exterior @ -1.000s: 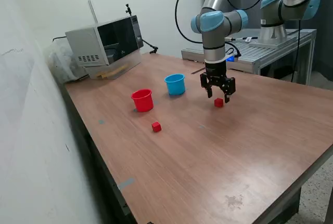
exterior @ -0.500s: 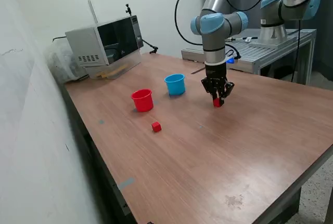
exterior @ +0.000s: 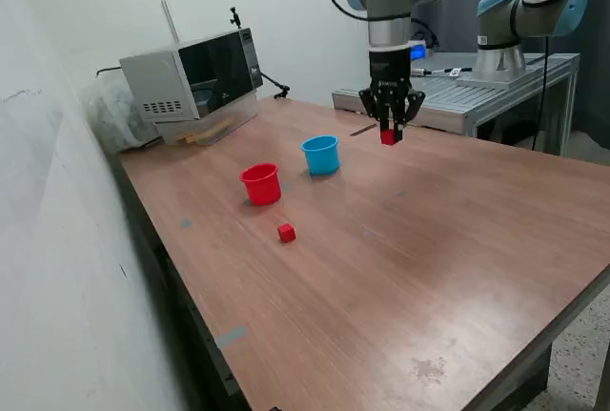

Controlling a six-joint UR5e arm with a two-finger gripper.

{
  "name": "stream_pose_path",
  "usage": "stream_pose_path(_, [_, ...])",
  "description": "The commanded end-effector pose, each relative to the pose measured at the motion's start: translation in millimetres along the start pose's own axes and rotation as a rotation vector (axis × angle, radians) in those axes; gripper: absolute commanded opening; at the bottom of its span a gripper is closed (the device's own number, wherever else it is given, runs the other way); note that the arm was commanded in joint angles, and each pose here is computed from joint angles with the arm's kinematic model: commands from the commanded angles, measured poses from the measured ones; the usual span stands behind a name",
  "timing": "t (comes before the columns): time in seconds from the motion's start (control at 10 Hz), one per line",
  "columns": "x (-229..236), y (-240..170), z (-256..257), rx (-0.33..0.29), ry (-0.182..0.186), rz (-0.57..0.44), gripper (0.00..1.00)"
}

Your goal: Place red objects in the red bin, and blue objects in the blue bin.

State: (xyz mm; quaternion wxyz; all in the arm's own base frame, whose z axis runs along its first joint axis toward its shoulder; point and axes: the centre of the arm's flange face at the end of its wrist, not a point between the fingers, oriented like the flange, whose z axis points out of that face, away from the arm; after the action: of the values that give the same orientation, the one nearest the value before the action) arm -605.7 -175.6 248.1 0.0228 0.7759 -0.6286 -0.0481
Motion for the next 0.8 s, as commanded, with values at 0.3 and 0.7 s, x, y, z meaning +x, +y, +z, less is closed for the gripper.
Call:
stream_pose_path(0.3, [-76,59,-53,-0.118,-0.032,0.099,0.00])
stream_pose_path(0.7, [-237,112,10,-0.116,-0.064,0.287,0.00])
